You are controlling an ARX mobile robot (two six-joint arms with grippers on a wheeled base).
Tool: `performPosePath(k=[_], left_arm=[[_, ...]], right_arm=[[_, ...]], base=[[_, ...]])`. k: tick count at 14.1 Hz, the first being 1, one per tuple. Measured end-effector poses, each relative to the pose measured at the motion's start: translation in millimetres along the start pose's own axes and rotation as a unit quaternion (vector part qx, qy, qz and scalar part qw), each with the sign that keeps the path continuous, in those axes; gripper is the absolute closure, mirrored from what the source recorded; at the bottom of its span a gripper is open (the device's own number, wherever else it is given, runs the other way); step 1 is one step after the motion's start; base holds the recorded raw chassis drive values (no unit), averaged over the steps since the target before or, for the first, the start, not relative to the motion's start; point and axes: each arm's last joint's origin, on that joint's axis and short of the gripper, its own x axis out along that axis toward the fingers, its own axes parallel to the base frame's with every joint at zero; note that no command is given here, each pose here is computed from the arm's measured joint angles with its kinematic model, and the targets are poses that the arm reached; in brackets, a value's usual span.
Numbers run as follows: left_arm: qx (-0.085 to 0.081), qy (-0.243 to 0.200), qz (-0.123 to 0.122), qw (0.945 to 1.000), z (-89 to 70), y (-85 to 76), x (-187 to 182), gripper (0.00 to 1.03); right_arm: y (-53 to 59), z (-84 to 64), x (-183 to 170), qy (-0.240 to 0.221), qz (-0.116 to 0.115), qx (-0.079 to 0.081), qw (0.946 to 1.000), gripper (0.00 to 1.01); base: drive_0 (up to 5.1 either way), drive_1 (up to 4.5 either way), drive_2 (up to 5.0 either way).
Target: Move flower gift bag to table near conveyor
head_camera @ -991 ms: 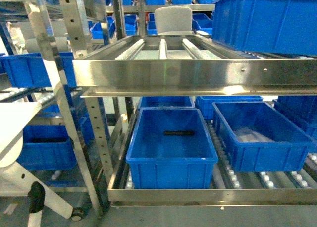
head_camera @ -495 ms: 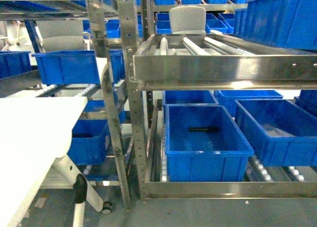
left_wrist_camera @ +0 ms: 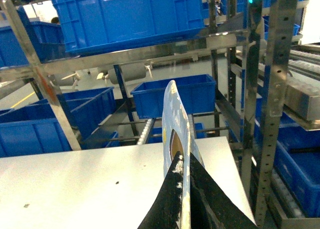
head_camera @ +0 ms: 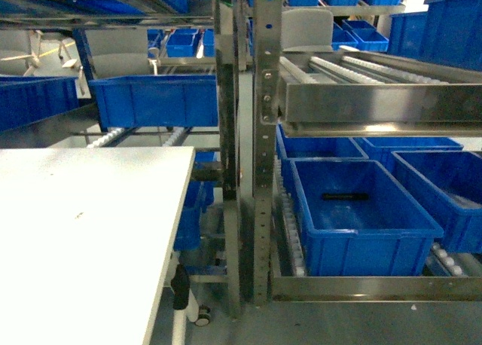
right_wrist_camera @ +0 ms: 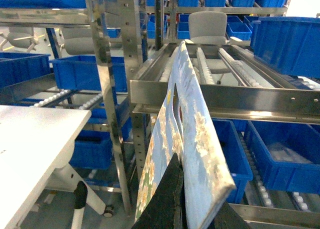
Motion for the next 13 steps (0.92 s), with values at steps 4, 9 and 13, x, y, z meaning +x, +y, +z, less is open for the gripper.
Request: performPosePath(k=[4, 9, 13], left_arm=[[0.000, 0.000, 0.000, 1.0000, 0.0, 0.1, 0.1, 1.01], [0.000, -0.001, 0.000, 1.0000, 0.1, 0.1, 0.0, 1.01], [0.000, -0.001, 0.000, 1.0000, 0.2, 0.1, 0.1, 1.01]], right_arm=[[0.0, 0.1, -0.1, -0.001, 0.000, 0.000, 1.0000, 0.99], [0.0, -0.3, 0.2, 0.002, 0.000, 0.000, 1.0000, 0.99], [0.0, 0.1, -0.1, -0.001, 0.000, 0.000, 1.0000, 0.99]], base=[[-4.9, 2.54, 2.5], [-5.0, 2.41, 2.4], [-4.9, 2.55, 2.6]])
